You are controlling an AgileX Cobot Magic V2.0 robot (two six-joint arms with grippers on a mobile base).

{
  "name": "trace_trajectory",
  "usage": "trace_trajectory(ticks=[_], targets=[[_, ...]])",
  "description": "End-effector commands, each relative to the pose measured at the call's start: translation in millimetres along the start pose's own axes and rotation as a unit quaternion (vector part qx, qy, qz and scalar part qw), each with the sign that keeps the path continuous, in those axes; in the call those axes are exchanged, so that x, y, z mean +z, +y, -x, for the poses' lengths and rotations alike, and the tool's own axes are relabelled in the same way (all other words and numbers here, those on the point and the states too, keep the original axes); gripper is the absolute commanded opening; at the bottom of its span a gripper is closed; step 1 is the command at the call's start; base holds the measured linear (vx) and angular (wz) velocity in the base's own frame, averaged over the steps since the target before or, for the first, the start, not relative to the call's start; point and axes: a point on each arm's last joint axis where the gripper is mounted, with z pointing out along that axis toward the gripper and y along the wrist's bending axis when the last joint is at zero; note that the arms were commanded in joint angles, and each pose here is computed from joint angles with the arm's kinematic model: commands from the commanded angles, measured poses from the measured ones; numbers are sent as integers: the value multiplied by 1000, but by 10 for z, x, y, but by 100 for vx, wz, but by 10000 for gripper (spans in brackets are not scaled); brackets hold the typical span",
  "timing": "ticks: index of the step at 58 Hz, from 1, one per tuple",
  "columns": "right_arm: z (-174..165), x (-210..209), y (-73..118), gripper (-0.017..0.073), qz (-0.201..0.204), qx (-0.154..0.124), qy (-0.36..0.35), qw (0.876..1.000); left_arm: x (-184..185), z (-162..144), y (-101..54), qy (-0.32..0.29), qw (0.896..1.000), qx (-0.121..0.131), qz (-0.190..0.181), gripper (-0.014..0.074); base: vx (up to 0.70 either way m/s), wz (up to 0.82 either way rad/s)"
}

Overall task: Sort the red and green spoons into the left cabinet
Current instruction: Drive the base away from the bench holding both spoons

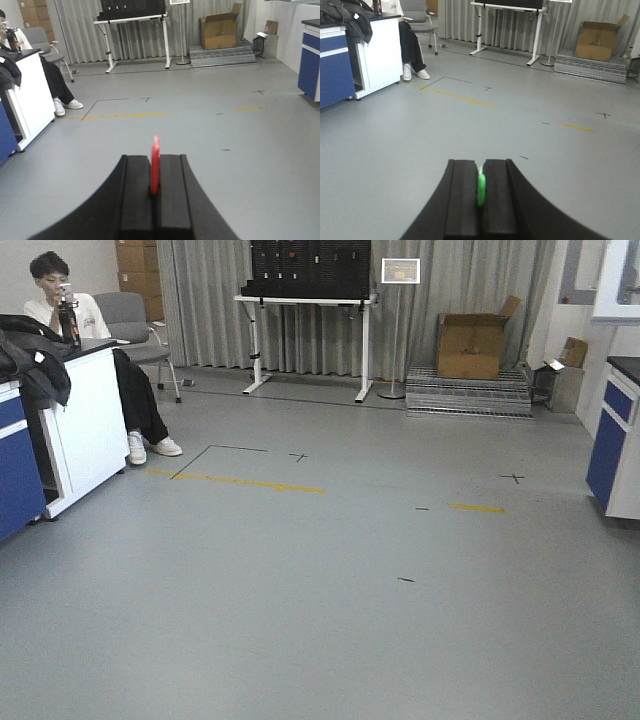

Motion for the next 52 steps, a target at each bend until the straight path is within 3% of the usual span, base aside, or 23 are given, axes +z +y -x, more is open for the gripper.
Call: trace_trajectory(ticks=[1, 52], targets=[[160, -27, -23, -4, -10, -4, -53, 999, -18, 149, 19, -49, 999, -5, 11, -3, 46, 11], [160, -27, -23, -4, -10, -4, -53, 999, -18, 149, 19, -49, 999, -5, 11, -3, 54, -8]])
